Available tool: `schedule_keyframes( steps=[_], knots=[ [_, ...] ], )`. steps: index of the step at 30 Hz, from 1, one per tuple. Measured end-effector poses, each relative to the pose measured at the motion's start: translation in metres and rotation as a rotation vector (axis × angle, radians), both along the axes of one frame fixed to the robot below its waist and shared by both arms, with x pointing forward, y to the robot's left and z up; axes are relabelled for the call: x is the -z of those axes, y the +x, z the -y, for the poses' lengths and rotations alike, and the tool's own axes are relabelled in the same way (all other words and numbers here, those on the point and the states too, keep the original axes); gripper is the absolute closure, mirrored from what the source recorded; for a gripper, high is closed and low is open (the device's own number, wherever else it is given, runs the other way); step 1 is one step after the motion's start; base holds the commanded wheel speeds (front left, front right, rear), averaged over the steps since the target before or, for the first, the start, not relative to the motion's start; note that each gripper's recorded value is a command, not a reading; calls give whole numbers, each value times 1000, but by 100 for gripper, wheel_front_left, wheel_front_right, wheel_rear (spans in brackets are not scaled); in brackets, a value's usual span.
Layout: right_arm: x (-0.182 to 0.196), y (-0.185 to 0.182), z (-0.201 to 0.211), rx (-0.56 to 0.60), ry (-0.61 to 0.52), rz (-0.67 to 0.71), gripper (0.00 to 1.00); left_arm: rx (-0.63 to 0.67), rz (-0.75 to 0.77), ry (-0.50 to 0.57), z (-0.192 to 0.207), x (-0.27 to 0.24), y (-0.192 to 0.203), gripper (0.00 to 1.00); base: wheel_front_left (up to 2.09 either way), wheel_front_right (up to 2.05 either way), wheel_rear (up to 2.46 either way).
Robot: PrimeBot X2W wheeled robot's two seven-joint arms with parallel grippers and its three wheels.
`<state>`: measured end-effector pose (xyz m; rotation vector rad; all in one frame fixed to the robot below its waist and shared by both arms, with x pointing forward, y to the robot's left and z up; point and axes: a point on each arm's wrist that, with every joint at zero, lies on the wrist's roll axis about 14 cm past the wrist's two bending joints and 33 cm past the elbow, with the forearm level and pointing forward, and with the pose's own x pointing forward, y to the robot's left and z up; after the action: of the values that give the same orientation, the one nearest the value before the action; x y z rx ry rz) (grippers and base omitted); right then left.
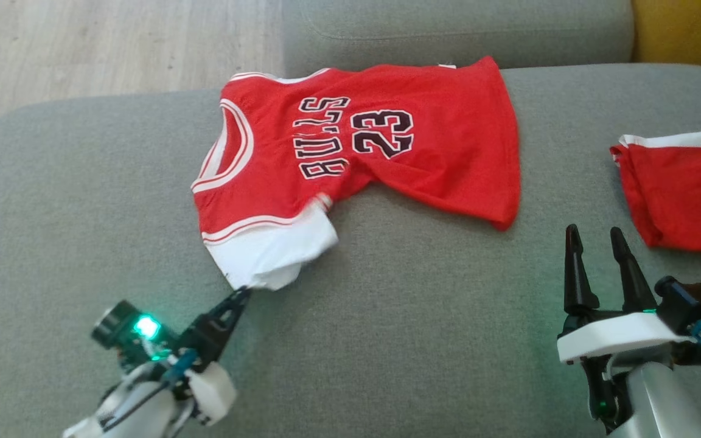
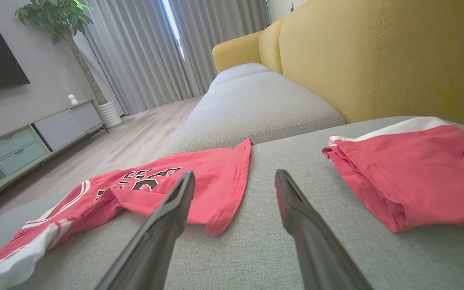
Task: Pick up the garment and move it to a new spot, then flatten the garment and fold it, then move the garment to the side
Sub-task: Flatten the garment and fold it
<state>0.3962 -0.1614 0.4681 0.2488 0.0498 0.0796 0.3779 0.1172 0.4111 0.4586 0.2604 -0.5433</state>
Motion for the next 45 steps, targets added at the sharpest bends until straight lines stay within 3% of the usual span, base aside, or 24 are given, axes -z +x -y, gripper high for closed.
schedule_keyframes(
  steps=[7, 14, 15, 16, 23, 25, 27, 31, 37, 40, 45],
  knots=[
    [1, 0, -7, -20, 2, -5, 0, -53, -17, 97, -40, 2, -7, 100, 0, 0, 0],
    [-2, 0, -15, -42, 1, 0, 0, -125, -15, 84, -52, -3, -15, 100, 0, 0, 0],
    [-2, 0, -16, -46, 0, 2, 0, -126, -17, 76, -51, -3, -18, 57, 0, 0, 0],
    [-3, 0, -17, -48, 0, 3, 0, -127, -22, 76, -51, -3, -20, 0, 0, 0, 0],
    [-8, 0, -20, -57, -1, 17, 0, -228, -8, 45, -65, -6, -25, 0, 0, 0, 0],
    [-11, -1, -20, -57, -1, 25, 0, -305, 38, -9, -74, -20, -19, 0, 0, 0, 0],
    [-15, -1, -20, -58, -1, 37, 0, -401, 113, -126, -81, -44, -8, 0, 0, 0, 0],
    [-24, -1, -21, -59, -1, 67, 0, -587, 196, -541, -84, -82, 3, 0, 0, 0, 0],
    [-28, -5, -20, -61, -8, 84, 0, -650, 197, -829, -73, -91, 3, 0, 0, 0, 0],
    [-33, -6, -18, -56, -12, 101, 0, -649, 170, -891, -62, -86, 0, 0, 0, 0, 0],
    [-28, -10, -15, -48, -13, 86, 0, -650, 110, -855, -54, -64, -8, 0, 0, 0, 0]
  ],
)
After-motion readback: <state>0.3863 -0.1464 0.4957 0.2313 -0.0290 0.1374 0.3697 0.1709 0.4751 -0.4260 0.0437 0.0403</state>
